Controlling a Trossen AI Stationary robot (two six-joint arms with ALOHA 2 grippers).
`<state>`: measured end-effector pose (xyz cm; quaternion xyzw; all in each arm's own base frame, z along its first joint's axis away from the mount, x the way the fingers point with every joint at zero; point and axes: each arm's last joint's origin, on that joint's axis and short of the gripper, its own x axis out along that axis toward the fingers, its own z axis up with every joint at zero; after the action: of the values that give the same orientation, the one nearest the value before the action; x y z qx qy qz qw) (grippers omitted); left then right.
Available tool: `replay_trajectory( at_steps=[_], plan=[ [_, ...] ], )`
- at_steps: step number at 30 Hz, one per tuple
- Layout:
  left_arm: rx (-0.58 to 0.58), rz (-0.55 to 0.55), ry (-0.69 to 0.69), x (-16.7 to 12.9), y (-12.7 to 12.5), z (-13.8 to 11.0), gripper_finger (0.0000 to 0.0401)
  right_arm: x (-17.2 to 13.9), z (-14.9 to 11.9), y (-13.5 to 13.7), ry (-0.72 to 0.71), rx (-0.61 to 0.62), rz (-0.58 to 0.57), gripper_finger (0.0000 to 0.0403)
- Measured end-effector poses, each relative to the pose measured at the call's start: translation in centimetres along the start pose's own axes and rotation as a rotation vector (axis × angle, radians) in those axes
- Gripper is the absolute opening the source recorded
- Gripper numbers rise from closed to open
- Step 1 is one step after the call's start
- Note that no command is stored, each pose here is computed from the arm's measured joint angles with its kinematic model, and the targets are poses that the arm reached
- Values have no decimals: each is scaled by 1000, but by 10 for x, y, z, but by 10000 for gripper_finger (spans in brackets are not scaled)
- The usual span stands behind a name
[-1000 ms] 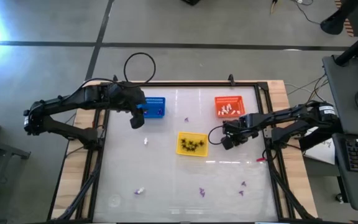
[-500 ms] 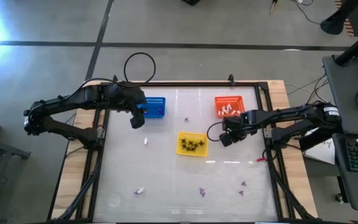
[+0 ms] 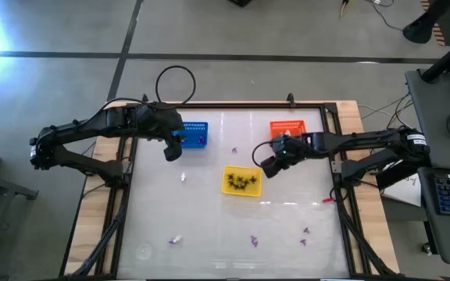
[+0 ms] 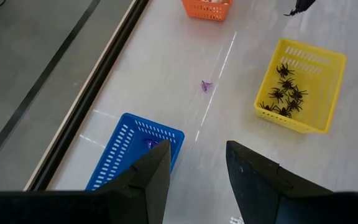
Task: Sort Halloween decoration
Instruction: Put the black spider toy into the yellow bin
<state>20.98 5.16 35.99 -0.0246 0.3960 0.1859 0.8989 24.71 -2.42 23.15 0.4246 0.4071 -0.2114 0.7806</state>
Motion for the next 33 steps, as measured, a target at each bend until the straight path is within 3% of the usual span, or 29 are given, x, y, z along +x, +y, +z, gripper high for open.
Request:
replay_trajectory(
  at_steps=[8, 14, 25, 33],
  plan=[
    [0, 1, 2, 0, 0, 0, 139, -5, 5, 10, -20, -46, 38, 8],
    [-2, 1, 5, 0, 0, 0, 139, 13, 4, 25, 2, -122, 165, 8],
    [-3, 2, 17, 0, 0, -2, 139, 67, -2, 24, 156, -167, 86, 9],
    [-21, 2, 30, 0, 0, -3, 139, 83, 6, 33, 174, -191, 70, 9]
  ],
)
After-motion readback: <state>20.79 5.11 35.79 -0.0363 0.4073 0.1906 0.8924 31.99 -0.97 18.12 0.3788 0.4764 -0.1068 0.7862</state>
